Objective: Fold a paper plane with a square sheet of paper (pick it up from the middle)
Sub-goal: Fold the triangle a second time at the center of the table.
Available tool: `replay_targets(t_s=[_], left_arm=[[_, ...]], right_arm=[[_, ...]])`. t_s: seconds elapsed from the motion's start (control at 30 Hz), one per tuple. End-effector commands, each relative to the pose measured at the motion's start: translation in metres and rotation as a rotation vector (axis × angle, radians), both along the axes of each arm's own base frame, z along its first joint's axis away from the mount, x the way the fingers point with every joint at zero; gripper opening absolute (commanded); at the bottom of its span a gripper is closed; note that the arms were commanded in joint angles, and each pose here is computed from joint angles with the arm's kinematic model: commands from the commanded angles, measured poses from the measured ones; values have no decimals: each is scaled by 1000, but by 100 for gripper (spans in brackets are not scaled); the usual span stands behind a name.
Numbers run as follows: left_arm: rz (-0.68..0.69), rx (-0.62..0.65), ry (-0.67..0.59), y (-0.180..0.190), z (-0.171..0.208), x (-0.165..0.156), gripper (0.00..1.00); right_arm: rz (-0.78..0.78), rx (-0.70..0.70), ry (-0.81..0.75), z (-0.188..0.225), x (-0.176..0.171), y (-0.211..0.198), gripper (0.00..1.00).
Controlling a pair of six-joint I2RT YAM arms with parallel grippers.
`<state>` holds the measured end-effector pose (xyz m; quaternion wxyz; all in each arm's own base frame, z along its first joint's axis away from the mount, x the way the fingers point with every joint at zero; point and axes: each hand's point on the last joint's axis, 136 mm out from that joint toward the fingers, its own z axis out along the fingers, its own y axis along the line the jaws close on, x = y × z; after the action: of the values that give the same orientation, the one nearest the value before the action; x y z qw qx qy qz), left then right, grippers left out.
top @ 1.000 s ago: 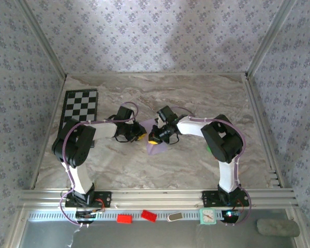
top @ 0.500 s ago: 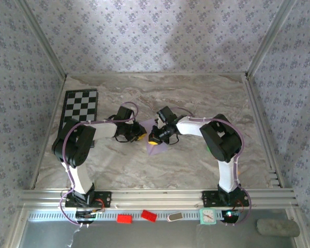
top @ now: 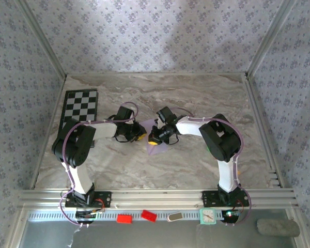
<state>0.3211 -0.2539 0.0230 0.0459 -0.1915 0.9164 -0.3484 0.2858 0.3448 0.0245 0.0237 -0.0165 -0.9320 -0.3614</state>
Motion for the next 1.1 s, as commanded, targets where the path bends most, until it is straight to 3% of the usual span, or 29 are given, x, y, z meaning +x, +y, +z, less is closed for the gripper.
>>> replay_targets(t_s=[0.0,0.67,1.07], left_arm=[[-8,53,62,9,-19,-13,19],[-8,47,49,7,-14,-10,19],[1,72,-26,17,16,11,20]], right_arm=[[-10,-16,2,-4,3,2,0],[-20,-36,35,-14,1,0,0],[-17,-58,41,-15,-1,-5,22]])
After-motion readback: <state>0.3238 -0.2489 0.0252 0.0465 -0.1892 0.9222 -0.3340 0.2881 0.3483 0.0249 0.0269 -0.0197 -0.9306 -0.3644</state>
